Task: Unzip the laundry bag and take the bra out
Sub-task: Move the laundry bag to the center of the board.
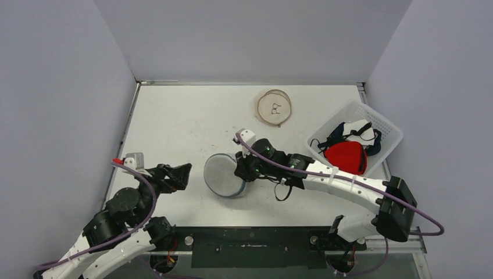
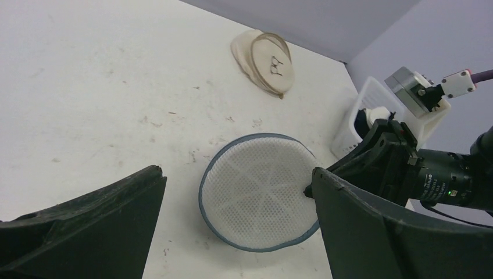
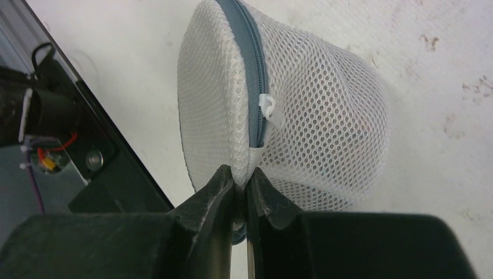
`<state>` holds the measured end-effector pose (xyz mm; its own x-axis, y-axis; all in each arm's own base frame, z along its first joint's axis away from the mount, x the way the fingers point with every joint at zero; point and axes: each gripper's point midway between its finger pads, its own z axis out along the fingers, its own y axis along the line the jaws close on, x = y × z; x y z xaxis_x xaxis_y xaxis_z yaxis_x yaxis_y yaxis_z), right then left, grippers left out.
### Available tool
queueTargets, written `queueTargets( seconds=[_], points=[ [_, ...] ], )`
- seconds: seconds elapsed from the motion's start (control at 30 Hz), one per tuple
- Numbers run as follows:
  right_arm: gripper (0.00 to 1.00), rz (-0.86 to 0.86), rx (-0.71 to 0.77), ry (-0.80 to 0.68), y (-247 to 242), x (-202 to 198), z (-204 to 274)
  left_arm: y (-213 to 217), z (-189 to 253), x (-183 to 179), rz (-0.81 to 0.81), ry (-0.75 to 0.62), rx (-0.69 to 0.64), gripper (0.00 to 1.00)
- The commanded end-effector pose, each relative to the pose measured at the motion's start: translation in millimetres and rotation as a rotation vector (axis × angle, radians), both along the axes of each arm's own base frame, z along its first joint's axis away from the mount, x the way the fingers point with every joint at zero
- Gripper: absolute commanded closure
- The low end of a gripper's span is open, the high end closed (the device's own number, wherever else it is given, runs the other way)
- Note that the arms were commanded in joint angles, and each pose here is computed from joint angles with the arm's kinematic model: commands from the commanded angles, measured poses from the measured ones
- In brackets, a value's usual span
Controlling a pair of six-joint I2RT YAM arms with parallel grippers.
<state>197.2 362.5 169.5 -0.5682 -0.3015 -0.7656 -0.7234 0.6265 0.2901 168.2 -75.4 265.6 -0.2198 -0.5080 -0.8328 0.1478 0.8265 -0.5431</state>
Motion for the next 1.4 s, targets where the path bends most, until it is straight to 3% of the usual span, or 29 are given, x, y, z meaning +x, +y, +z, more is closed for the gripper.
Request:
queueTargets(
  seconds=[0.0, 0.13, 0.23, 0.4, 0.7, 0.93, 1.23, 1.37],
  points=[
    [0.95, 0.077, -0.077, -0.047, -38, -22, 2, -64, 21, 0, -0.267, -0.079, 0.067, 0.04],
    [0.95, 0.098, -0.111, -0.046, -62, -34, 2, -120, 2, -2, -0.483, 0.006, 0.171, 0.04],
    [0.95, 0.116, -0.119, -0.032, -74, -45, 2, -154, 1, -15, -0.665, -0.006, 0.185, 0.04],
    [0.95, 0.145, -0.093, -0.021, -90, -63, 10, -181, 1, -37, -0.894, -0.03, 0.238, 0.04],
    [0.95, 0.235, 0.02, -0.044, -98, -88, 36, -194, 11, -30, -0.967, -0.088, 0.316, 0.04],
    [0.95, 0.3, 0.071, -0.072, -92, -95, 52, -224, -12, -32, -1.146, 0.038, 0.301, 0.04],
    [0.95, 0.308, 0.057, -0.109, -90, -89, 59, -229, -32, -46, -1.247, 0.088, 0.283, 0.0],
    [0.95, 0.307, 0.047, -0.123, -90, -86, 59, -230, -36, -52, -1.268, 0.104, 0.232, 0.22]
  ],
)
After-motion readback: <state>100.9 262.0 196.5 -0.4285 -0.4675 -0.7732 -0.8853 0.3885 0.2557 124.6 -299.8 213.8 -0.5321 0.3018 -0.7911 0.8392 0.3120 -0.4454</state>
